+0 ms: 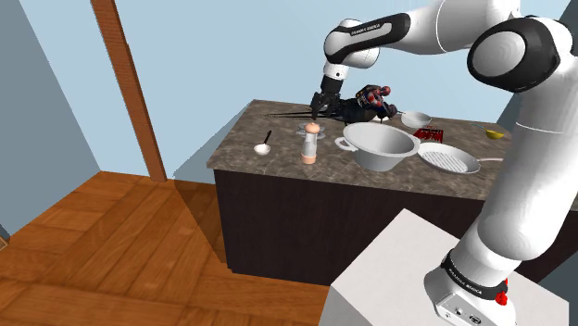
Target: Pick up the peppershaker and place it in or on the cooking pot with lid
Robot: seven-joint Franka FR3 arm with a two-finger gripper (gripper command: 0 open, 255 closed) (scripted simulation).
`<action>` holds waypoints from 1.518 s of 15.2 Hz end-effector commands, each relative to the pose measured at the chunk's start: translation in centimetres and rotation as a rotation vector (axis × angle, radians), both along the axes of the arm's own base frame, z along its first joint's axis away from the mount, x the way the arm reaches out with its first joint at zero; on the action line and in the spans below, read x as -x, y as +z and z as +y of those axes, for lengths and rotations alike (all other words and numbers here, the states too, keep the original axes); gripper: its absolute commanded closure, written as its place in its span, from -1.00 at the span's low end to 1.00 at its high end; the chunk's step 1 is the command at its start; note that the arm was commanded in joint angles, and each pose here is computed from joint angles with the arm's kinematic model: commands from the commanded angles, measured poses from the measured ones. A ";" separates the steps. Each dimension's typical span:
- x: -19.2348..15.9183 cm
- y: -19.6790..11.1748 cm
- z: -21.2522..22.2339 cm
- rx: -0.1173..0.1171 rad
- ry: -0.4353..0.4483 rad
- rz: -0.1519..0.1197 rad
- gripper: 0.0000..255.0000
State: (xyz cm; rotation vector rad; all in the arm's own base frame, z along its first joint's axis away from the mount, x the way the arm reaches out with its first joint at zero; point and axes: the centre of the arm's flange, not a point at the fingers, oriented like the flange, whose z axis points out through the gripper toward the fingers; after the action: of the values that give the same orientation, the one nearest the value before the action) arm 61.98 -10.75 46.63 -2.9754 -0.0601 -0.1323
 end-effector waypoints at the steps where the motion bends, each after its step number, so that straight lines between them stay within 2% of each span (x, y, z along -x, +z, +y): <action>1: -2.4 -1.2 -1.0 -0.008 -0.002 0.003 -1.00; 5: -6.9 -3.3 -3.2 -0.024 -0.006 0.010 -1.00; 13: -7.4 -7.3 -2.6 -0.024 -0.006 0.010 -1.00; 21: -7.4 -7.3 -2.6 -0.024 -0.006 0.010 -1.00; 22: -7.4 -7.3 -2.6 -0.024 -0.006 0.010 1.00; 23: -7.4 -7.3 -2.6 -0.024 -0.006 0.010 1.00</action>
State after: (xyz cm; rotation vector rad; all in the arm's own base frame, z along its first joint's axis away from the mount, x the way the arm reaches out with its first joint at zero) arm 69.42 -13.33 39.31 -2.9519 -0.0473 -0.1174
